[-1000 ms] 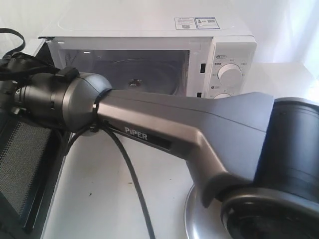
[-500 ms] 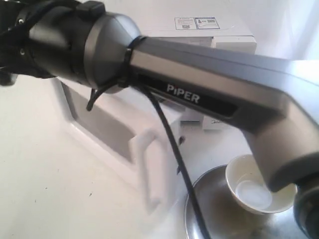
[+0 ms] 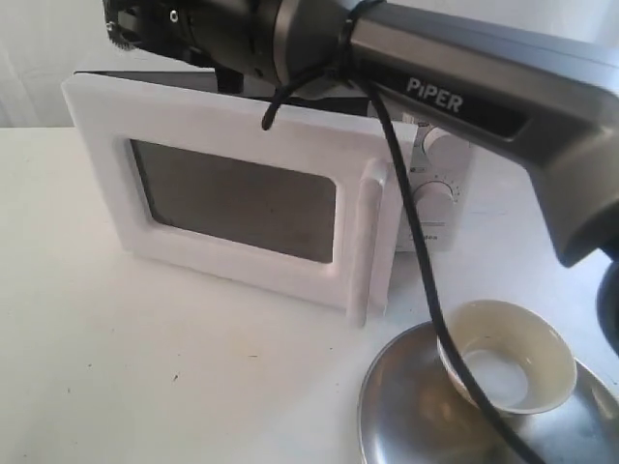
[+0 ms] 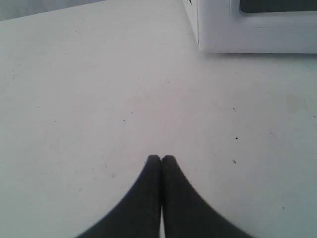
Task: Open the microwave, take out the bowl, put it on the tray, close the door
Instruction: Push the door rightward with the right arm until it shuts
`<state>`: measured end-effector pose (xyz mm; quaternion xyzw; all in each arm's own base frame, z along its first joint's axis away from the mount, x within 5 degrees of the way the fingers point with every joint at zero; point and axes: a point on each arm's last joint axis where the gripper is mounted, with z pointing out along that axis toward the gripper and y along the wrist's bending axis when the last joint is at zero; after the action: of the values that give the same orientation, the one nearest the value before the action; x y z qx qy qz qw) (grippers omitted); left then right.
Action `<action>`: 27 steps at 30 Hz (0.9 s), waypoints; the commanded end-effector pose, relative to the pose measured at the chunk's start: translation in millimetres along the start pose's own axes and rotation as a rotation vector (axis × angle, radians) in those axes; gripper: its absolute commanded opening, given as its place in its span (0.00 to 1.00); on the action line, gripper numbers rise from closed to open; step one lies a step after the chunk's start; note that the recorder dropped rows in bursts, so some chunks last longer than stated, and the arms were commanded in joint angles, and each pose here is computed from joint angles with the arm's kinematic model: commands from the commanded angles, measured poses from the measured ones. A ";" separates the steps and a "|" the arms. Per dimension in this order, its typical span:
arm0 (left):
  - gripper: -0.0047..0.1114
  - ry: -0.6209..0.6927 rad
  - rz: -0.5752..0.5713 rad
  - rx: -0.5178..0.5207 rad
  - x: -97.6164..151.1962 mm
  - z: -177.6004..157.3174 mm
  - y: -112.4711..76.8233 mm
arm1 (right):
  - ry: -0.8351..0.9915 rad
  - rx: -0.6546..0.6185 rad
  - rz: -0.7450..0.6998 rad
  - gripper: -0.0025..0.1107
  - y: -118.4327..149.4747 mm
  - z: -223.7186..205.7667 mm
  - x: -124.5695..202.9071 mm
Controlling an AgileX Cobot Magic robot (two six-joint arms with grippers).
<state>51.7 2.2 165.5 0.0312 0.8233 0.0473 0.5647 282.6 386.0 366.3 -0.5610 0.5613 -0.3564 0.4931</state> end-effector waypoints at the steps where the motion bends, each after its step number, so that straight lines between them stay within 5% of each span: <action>1: 0.04 -0.003 -0.004 0.003 -0.7 -0.4 -0.1 | 0.036 -0.098 0.013 0.02 22.4 17.3 11.9; 6: 0.04 -0.003 -0.004 0.003 -0.7 -0.4 -0.1 | 0.040 -0.055 -0.095 0.02 41.4 27.2 17.7; 10: 0.04 -0.003 -0.004 0.003 -0.7 -0.4 -0.1 | 0.047 0.251 0.071 0.02 9.6 20.5 20.0; 12: 0.04 -0.003 -0.004 0.003 -0.7 -0.4 -0.1 | -0.021 0.307 0.189 0.02 -5.0 7.7 15.9; 17: 0.04 -0.003 -0.004 0.003 -0.7 -0.4 -0.1 | -0.624 0.037 0.410 0.02 -24.3 -50.8 -33.3; 21: 0.04 -0.003 -0.004 0.003 -0.7 -0.4 -0.1 | -1.141 -0.220 0.357 0.02 -1.4 -104.3 -79.1; 27: 0.04 -0.003 -0.004 0.003 -0.7 -0.4 -0.1 | -1.079 -0.208 0.132 0.02 79.2 -113.4 -126.9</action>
<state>51.7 2.2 165.5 0.0312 0.8233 0.0473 0.5647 143.8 481.3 374.4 -0.6414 0.3119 0.1265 0.6895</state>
